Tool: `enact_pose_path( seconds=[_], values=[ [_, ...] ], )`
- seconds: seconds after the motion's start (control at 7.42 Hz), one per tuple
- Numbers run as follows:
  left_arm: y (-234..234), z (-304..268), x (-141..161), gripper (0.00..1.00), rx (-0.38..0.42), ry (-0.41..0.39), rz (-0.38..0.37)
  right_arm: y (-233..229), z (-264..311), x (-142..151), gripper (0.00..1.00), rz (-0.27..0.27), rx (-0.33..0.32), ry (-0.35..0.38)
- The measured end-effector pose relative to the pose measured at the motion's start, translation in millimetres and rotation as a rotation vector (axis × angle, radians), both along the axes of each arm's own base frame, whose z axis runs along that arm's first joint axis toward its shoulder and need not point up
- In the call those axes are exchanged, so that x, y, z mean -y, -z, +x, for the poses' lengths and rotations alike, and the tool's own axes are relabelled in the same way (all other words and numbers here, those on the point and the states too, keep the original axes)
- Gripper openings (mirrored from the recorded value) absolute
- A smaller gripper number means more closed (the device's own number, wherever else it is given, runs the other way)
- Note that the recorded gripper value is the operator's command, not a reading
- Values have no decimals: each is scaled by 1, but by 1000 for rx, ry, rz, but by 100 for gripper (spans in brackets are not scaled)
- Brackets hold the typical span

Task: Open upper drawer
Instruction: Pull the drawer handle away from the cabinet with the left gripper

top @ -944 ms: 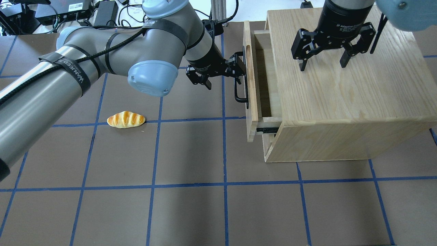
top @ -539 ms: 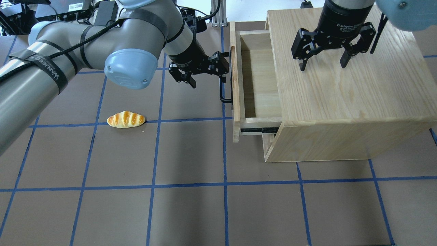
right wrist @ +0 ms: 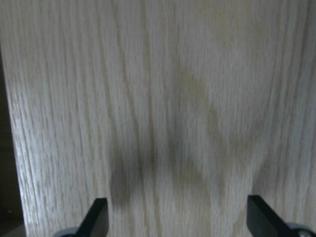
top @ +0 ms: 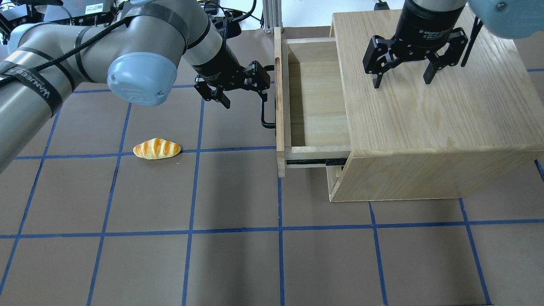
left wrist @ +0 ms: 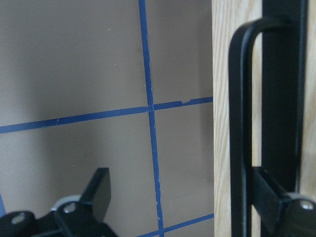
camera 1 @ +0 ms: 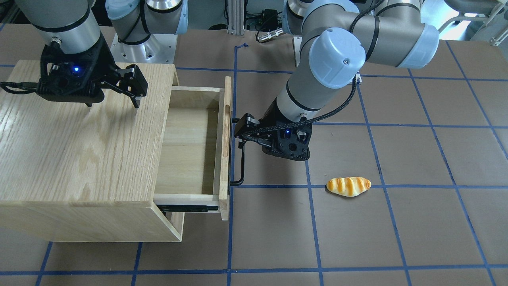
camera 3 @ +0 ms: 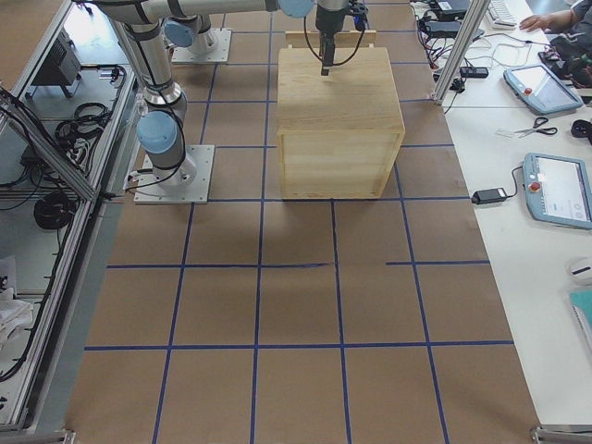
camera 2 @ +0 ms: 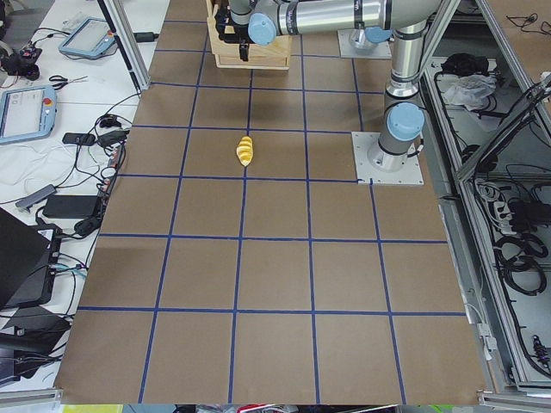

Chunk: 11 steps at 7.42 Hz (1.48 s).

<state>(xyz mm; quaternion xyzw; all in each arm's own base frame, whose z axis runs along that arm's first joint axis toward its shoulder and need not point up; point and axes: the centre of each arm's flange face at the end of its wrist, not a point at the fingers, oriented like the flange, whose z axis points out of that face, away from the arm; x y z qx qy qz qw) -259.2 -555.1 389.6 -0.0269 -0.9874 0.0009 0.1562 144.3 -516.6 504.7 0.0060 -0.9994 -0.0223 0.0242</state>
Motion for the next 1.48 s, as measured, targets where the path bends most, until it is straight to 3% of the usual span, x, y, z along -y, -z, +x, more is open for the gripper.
enact_pose_path(
  seconds=[1.21, 1.48],
  values=[
    [0, 49, 4, 100, 9, 4, 35, 0, 0, 0, 100, 0, 0, -1],
    [5, 56, 2, 100, 42, 4, 46, 0, 0, 0, 100, 0, 0, -1]
  ],
)
